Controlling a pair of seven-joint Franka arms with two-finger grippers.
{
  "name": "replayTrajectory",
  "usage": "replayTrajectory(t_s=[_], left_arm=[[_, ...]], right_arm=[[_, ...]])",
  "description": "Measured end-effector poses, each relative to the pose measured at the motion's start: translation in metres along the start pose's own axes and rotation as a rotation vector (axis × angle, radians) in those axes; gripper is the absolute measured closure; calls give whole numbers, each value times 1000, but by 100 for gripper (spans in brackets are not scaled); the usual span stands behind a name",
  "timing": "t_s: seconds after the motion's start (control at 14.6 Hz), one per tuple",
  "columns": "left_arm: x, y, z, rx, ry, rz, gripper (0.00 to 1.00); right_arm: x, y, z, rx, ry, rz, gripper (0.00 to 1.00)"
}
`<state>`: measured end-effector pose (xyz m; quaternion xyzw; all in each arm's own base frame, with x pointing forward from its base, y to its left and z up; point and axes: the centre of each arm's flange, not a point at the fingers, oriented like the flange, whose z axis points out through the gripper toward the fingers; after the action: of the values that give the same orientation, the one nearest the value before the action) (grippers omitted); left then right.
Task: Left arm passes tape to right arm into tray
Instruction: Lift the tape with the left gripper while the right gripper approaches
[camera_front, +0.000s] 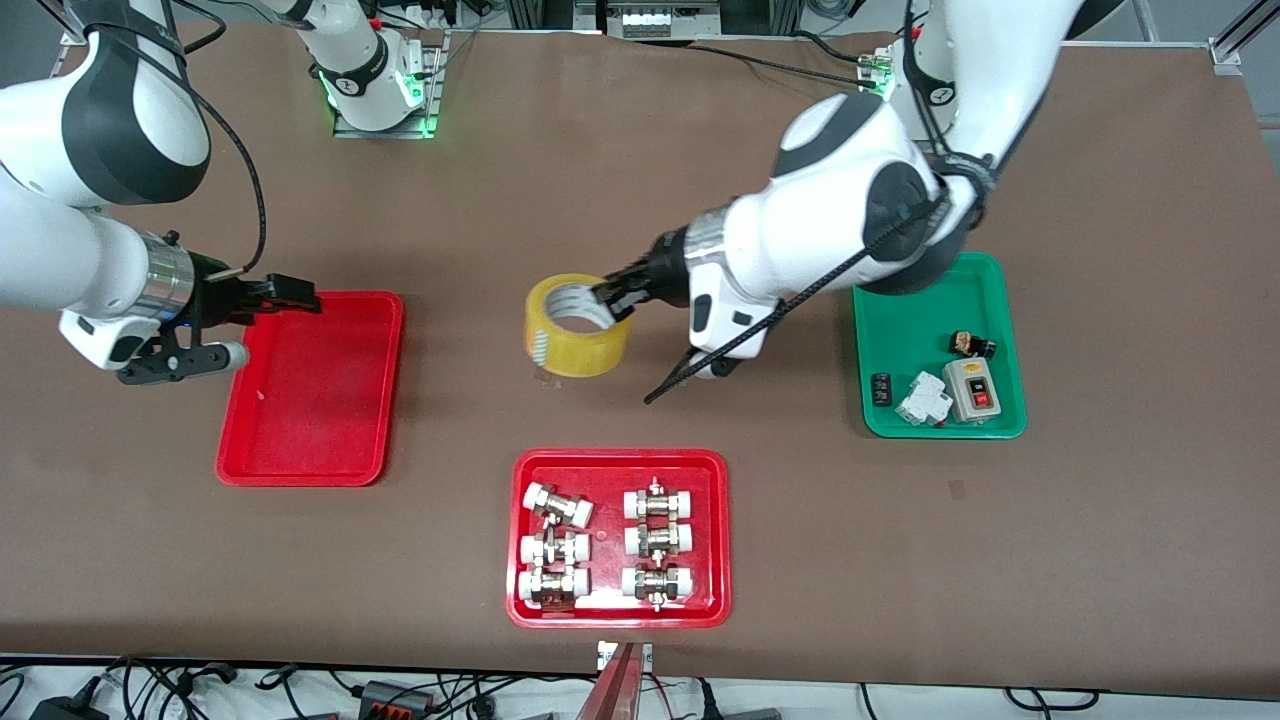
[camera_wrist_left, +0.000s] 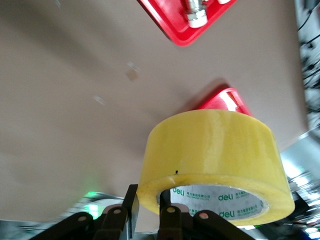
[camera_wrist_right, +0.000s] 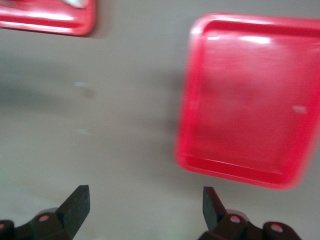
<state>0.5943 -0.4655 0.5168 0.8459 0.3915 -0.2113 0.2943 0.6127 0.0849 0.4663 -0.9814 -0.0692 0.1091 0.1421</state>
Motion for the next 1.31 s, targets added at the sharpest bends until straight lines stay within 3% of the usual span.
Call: replayTrajectory(t_s=[0.14,0.41,0.55,0.69,0.89,1.03,1.31], left_arm=[[-19,-5,36,-6,32,-9,79],[-34,-25,91,71,62,34,79],[-23,-38,115,125,50,171,79],[-11,-51,136,176,29,348,79],[-4,-54,138,183,16,437,79],[-4,-54,138,186,14,448,79],[-5,-57,140,205,5,459,79]], right_arm=[[10,-9,13,141,-4,-46,0],[20,-26,14,327,25,-91,0],[21,-37,12,407,36,-102,0],[26,-47,13,561,67,-153,0],[46,-30,51,779,96,-283,0],[61,-12,88,844,121,-356,0],[70,-12,123,883,133,-465,0]])
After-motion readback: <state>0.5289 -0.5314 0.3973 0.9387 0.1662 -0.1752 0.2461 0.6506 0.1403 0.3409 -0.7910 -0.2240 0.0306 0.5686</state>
